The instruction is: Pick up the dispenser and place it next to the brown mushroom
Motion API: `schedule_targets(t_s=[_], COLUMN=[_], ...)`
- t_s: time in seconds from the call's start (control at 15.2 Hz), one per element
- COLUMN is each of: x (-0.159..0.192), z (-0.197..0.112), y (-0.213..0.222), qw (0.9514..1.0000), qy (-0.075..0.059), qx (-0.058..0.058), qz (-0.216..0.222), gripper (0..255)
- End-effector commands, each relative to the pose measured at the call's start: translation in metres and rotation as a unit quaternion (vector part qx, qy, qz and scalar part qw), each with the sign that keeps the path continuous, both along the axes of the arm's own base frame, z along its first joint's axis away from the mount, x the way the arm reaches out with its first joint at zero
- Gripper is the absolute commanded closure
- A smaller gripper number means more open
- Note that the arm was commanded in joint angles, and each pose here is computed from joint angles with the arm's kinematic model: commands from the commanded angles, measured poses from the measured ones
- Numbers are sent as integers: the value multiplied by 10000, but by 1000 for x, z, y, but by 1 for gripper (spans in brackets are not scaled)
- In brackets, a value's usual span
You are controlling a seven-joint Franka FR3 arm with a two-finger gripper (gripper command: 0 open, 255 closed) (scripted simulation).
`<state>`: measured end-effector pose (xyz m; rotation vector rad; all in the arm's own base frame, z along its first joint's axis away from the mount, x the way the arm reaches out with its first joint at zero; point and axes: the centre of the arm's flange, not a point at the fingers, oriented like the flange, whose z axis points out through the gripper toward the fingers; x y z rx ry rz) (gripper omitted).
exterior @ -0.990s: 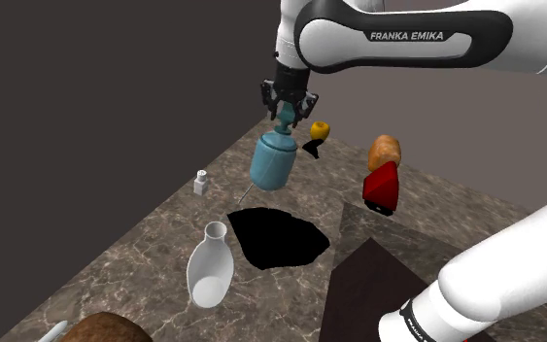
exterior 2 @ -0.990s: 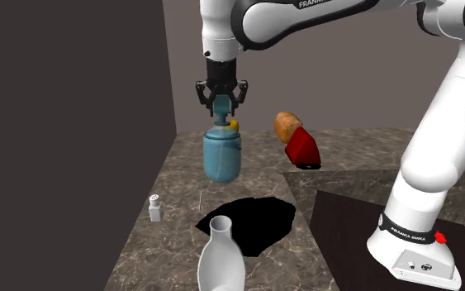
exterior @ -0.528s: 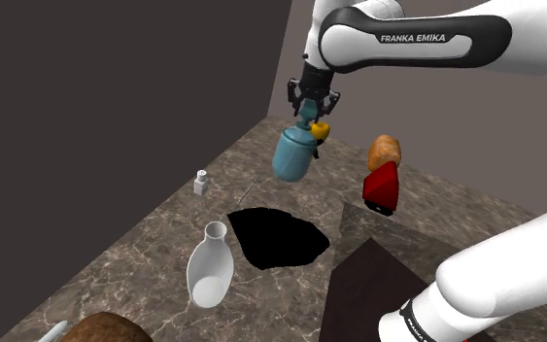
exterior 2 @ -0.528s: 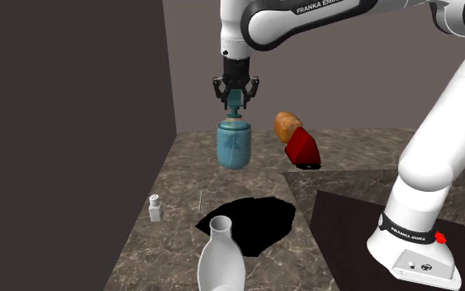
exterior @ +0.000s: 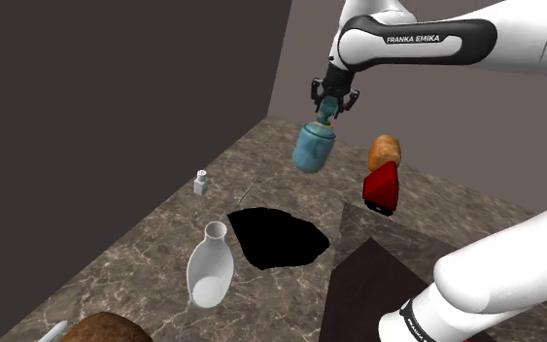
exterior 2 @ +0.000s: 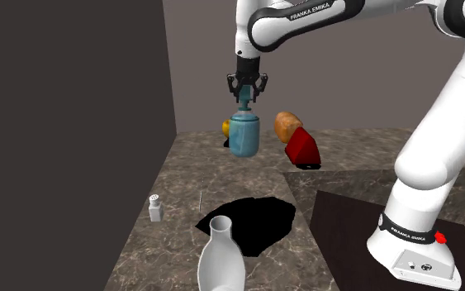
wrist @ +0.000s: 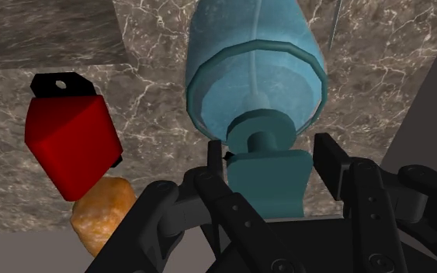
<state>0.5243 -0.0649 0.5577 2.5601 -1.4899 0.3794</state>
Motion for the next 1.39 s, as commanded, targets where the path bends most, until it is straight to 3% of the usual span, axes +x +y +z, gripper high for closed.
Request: schedule_targets(t_s=[0.0, 1.32], x=[0, 9], z=[2, 3], y=[-26, -290], qw=[10000, 10000], qy=[-5, -5], qx=[-5, -5], qz=[8, 8], gripper=[255, 255])
